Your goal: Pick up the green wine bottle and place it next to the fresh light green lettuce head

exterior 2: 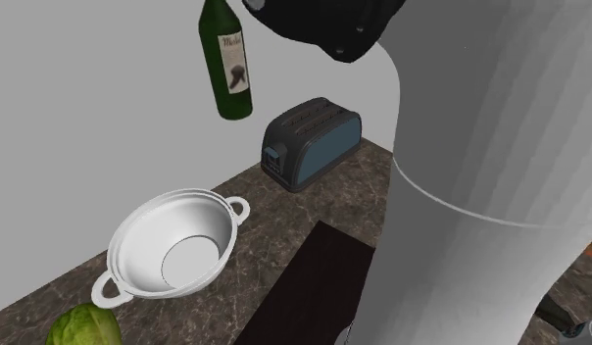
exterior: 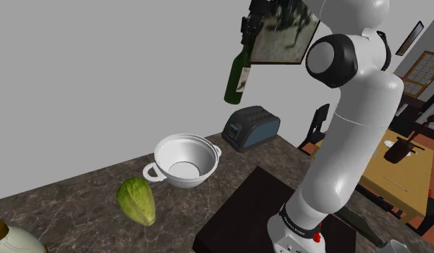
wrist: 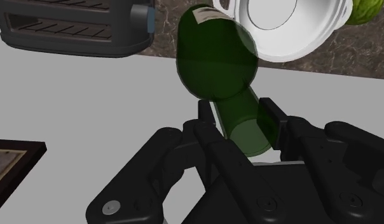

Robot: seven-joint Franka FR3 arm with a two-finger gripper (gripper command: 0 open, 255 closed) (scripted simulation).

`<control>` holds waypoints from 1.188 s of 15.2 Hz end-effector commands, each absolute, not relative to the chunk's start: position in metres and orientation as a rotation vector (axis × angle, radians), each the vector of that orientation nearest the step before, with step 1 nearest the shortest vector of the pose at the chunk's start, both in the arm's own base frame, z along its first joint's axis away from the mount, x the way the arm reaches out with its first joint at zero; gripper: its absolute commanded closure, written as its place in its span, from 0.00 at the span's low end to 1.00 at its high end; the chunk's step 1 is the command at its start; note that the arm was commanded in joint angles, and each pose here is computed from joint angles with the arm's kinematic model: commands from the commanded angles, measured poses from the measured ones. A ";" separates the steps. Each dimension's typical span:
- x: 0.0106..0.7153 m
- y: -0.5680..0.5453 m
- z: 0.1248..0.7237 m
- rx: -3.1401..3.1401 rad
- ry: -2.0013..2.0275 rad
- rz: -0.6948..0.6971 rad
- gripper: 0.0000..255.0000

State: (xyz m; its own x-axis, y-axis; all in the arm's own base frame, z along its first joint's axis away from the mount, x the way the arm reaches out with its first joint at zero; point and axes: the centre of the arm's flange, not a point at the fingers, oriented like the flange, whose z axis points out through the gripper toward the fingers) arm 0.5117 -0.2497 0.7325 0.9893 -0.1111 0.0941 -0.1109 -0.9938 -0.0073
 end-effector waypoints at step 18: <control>0.493 -0.009 0.671 -3.132 0.176 -0.149 1.00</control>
